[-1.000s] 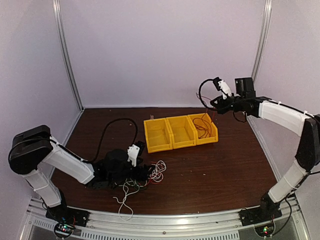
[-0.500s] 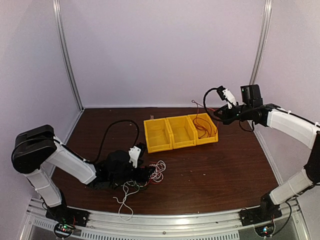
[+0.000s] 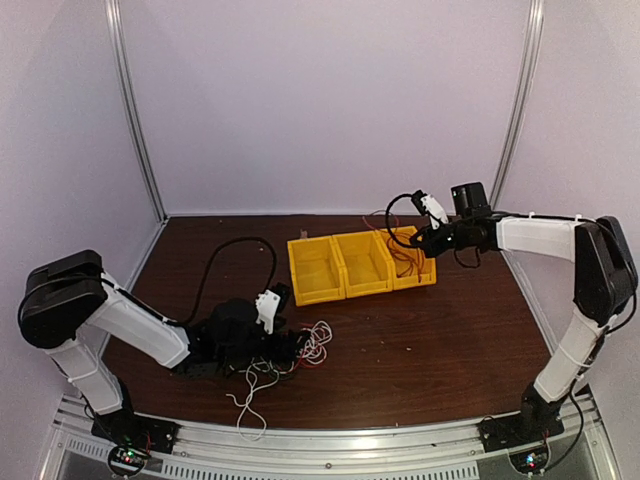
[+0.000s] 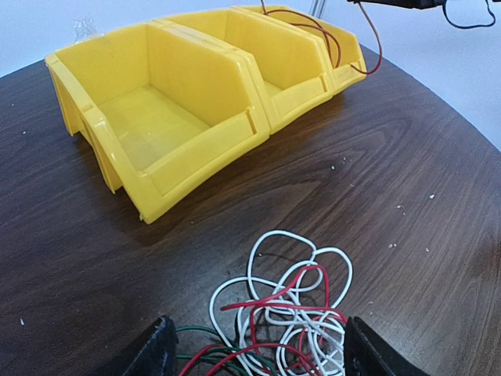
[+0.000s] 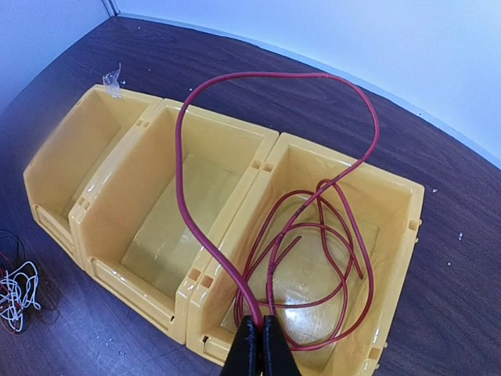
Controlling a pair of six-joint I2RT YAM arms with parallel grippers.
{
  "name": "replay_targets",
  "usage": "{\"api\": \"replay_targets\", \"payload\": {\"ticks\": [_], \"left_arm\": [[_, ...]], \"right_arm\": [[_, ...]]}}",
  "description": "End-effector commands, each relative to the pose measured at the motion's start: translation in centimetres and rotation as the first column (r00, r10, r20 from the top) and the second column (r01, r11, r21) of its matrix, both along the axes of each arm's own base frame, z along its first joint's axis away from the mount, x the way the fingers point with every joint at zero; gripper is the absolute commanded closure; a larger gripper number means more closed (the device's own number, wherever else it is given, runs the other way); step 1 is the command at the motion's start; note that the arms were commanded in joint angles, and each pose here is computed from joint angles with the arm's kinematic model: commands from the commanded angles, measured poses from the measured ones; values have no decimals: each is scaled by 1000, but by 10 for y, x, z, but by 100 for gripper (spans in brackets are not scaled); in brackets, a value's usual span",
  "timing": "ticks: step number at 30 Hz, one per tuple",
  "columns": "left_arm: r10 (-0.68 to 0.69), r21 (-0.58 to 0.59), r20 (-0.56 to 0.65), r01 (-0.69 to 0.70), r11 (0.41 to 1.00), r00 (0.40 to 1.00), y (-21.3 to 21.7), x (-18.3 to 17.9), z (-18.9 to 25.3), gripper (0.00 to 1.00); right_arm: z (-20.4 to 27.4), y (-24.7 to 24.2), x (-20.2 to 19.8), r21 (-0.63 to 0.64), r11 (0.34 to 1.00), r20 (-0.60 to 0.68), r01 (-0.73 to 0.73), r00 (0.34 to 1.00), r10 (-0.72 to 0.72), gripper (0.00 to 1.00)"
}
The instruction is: Untangle the cables
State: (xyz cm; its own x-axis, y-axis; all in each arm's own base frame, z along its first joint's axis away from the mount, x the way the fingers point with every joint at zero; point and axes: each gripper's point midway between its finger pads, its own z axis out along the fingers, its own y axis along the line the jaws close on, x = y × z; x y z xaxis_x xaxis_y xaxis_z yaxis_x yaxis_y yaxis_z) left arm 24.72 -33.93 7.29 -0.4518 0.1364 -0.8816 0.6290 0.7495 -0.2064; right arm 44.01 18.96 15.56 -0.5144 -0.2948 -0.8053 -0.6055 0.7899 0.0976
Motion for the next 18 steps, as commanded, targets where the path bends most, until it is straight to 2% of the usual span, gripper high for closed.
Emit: {"api": "replay_targets", "payload": {"ticks": [1,12,18], "left_arm": [[4,-20,11,-4,1000,1000,-1,-1,6,26],[-9,-27,6,9,1000,1000,-11,2,2,26],[-11,-34,3,11,999,1000,-11,2,4,26]], "right_arm": [[25,2,34,24,999,121,23,992,-26,100],[36,6,44,22,1000,243,-7,970,2,100],[-13,-2,37,-44,999,148,11,989,-4,100]]}}
